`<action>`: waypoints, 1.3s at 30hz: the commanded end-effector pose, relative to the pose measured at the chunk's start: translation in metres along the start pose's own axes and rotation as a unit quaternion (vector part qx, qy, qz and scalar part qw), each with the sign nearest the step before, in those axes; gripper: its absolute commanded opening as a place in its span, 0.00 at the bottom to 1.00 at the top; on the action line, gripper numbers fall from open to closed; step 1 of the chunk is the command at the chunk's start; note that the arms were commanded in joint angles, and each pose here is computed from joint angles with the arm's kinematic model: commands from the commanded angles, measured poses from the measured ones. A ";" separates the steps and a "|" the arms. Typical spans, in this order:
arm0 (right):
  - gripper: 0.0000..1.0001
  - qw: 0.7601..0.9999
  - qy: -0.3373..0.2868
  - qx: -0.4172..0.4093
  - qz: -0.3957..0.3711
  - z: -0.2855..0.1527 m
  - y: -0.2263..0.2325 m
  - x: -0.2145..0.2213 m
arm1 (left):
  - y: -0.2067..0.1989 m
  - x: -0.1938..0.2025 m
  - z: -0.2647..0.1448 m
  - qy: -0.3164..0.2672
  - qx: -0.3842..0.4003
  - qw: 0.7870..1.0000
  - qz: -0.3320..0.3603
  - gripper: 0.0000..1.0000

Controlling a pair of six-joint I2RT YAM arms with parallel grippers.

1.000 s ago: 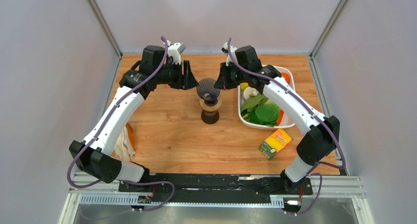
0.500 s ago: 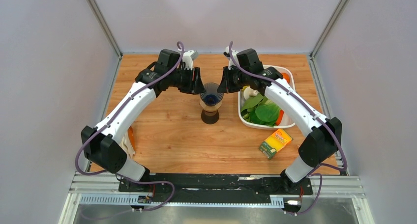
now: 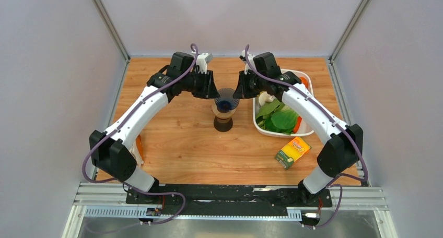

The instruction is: Place the coffee filter in the dripper

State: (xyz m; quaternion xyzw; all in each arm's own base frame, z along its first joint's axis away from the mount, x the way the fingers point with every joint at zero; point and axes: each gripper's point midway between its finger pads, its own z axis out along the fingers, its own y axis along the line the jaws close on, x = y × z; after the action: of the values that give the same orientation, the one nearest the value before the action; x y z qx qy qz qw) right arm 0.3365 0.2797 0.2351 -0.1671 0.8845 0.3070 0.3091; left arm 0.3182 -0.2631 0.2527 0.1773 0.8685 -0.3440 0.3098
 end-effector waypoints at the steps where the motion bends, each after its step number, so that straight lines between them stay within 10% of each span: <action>1: 0.00 0.999 -0.030 -0.014 -0.014 0.002 0.004 -0.019 | -0.006 -0.010 0.003 -0.012 0.012 1.000 0.006 0.40; 39: 0.00 0.998 0.029 -0.031 0.052 0.045 -0.011 -0.003 | 0.018 0.009 0.020 0.034 -0.025 0.999 -0.009 0.22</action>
State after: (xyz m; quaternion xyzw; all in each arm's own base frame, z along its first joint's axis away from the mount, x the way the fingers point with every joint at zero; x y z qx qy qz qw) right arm 0.3547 0.2912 0.2019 -0.1452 0.8945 0.3372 0.2552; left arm 0.3324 -0.2552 0.2146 0.1574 0.8977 -0.3015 0.2802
